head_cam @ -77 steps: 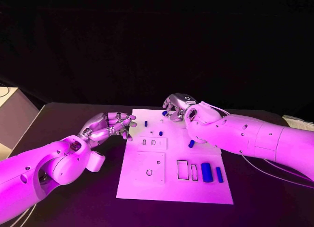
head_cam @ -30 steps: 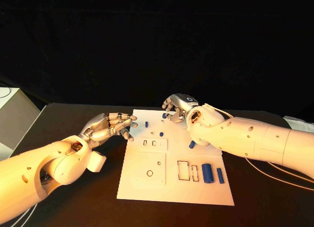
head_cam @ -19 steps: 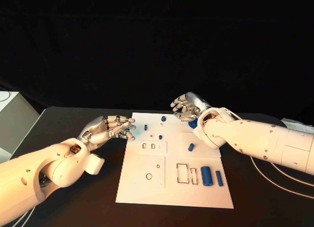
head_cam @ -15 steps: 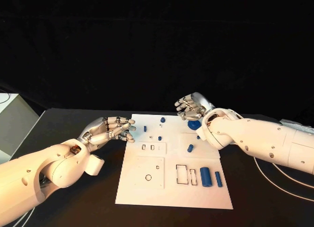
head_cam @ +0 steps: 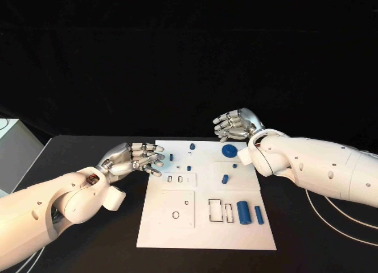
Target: Assemble the parts on the task board
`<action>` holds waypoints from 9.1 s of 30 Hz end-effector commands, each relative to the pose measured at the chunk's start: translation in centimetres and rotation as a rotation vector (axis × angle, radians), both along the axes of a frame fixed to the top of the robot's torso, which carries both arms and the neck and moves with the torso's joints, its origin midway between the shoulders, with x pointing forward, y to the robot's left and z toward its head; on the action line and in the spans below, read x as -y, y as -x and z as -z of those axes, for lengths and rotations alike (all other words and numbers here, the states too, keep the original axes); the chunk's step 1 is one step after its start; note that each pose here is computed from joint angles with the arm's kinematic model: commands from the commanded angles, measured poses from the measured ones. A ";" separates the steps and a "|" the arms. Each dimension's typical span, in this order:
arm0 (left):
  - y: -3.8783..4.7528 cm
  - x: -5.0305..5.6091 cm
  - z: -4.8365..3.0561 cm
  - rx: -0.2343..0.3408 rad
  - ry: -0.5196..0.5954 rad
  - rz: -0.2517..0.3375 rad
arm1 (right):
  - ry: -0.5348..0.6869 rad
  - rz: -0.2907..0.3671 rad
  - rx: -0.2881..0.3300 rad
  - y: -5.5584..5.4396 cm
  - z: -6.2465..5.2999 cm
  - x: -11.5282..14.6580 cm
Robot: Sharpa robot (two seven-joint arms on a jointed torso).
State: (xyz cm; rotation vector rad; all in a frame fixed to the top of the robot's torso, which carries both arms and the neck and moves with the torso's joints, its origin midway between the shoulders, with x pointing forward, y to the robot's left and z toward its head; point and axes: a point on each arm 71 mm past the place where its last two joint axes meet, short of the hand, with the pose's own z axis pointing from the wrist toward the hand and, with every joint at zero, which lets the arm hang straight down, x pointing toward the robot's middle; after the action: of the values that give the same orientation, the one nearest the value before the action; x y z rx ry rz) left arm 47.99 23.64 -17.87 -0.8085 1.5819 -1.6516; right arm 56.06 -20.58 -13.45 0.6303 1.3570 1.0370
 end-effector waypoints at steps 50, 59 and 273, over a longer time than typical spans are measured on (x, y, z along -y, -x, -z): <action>0.97 1.3 0.87 -0.013 -0.007 0.103 | 0.901 0.012 0.122 -0.3 2.2 4.0; 1.00 1.3 0.98 -0.021 -0.011 0.107 | 0.880 0.034 0.116 -0.5 2.3 3.8; 1.19 1.6 0.90 -0.040 -0.014 0.108 | 0.856 -0.102 0.095 -0.1 4.3 -8.7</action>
State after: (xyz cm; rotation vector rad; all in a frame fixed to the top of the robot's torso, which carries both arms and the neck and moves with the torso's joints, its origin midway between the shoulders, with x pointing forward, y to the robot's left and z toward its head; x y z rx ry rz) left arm 46.83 22.10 -18.85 -0.7687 1.6938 -1.6917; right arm 56.22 -11.67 -17.84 -0.1343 1.6087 0.4562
